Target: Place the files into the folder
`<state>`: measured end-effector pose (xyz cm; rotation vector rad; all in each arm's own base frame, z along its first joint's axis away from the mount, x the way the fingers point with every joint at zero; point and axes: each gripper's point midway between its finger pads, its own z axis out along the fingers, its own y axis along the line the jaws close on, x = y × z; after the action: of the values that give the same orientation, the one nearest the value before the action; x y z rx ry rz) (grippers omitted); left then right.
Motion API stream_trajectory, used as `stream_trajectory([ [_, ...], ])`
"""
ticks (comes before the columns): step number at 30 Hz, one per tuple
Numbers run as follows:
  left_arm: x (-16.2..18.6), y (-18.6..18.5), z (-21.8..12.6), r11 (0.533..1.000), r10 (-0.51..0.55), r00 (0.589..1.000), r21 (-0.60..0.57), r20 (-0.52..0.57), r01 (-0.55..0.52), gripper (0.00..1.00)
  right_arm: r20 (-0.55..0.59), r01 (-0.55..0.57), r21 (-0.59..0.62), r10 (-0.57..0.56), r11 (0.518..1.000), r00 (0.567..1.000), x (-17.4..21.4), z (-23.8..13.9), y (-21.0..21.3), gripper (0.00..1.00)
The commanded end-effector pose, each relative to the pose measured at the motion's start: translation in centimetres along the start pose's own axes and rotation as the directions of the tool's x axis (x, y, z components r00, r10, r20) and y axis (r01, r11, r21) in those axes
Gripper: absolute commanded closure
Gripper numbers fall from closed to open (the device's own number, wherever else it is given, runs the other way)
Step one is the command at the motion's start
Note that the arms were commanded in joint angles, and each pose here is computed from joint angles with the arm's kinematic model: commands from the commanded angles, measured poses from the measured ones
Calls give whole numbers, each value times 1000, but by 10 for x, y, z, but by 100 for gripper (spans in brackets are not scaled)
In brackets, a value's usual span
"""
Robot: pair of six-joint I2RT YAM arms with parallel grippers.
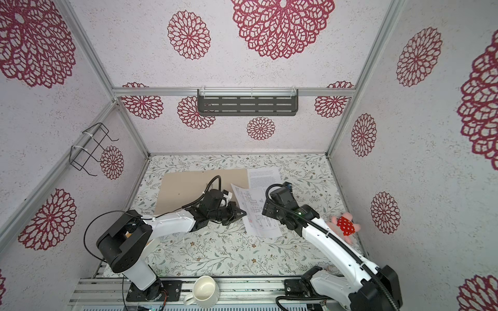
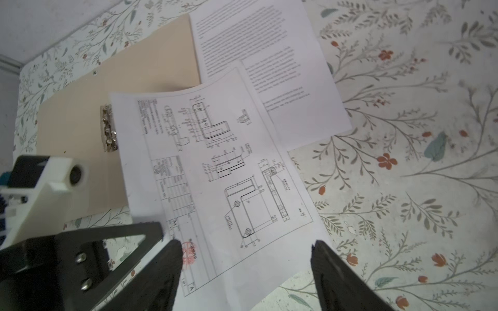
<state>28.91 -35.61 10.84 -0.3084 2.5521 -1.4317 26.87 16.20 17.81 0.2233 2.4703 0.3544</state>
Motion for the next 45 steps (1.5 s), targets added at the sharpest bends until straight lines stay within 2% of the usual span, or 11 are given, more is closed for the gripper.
stream_trajectory([
  [1, 6, 2, 3, 999, 1, 999, -36, -39, -3, 99, -11, 145, 142, -145, 979, 989, 3, -10, -7, 24],
  [9, -15, -9, 11, 998, 20, 998, -64, -62, -24, 100, -14, 280, 143, -281, 949, 960, 9, -14, 39, 26],
  [12, -26, -16, 12, 998, 24, 998, -61, -60, -27, 100, -17, 297, 135, -298, 945, 955, 15, -14, 50, 25],
  [21, -42, -28, 15, 998, 25, 997, -47, -69, -28, 99, -52, 362, 112, -359, 925, 932, 39, -11, 65, 30],
  [28, -42, -32, 15, 999, 26, 997, -41, -75, -29, 99, -61, 387, 156, -382, 909, 922, 42, -2, 64, 34],
  [35, -42, -39, 14, 1000, 20, 997, -16, -79, -21, 99, -66, 420, 189, -415, 888, 907, 40, 10, 69, 46],
  [45, -41, -44, 15, 1000, 6, 996, 10, -91, -5, 98, -77, 460, 246, -456, 853, 887, 39, 15, 62, 58],
])
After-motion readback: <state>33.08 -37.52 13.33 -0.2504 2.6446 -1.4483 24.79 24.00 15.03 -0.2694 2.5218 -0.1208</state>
